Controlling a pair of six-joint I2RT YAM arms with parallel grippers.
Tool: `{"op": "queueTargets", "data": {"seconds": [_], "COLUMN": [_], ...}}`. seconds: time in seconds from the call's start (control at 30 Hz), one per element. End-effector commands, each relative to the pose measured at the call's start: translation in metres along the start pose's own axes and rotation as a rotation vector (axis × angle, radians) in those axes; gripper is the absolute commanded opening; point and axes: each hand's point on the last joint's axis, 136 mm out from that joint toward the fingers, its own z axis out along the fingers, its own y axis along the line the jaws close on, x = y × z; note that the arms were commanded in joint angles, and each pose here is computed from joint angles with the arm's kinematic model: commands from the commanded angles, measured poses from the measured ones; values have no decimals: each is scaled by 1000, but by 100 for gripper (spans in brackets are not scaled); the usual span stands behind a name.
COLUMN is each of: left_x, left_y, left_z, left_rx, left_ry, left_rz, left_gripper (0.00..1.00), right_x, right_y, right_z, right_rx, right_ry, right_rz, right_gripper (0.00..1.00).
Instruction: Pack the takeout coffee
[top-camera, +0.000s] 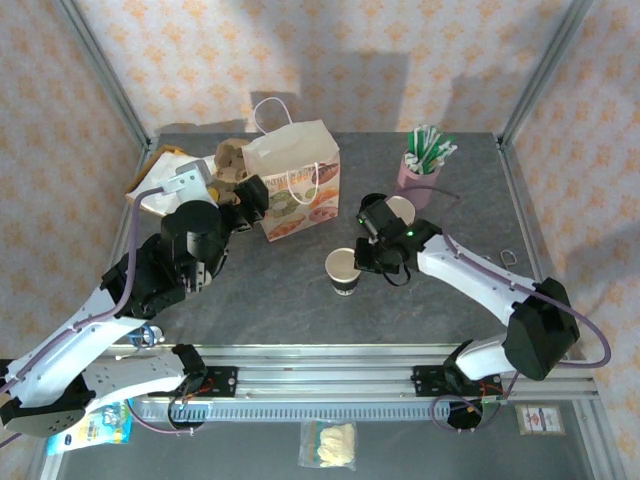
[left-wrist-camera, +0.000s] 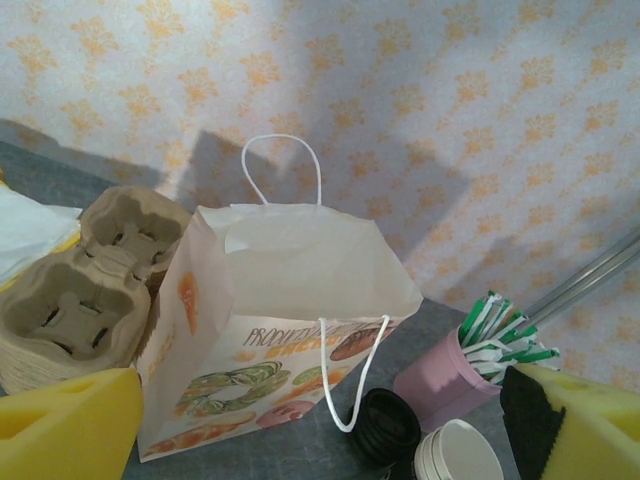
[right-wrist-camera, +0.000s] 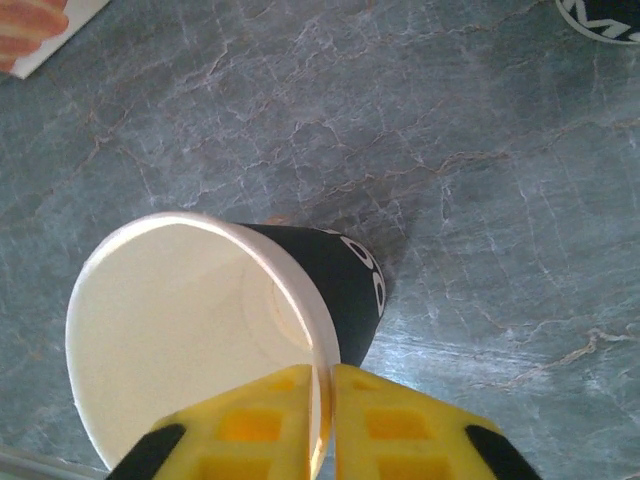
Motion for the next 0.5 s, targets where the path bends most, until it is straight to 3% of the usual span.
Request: {"op": "queueTargets", "data": {"seconds": [0.0,0.17,0.33,0.47], "left_x": [1,-1,-13,-20], "left_y": [8,8,9,10], "left_z": [-2,-2,-5,-4], "left_rx": [-11,-12,-38,-53], "left_ry": [6,5,-16,-35], "left_rz": [-1,-1,7,17], "left_gripper": [93,93,94,94], "right_x": [-6,-24,-70,-103], "right_y": [-7,-4,31,47], "right_z": [-6,-28,-64,-51], "right_rx": [47,78,24,48], "right_ry": [-42,-103,-228,-272], "right_rz": [-7,-19,-24,-11], "right_gripper": [23,41,54,61]}}
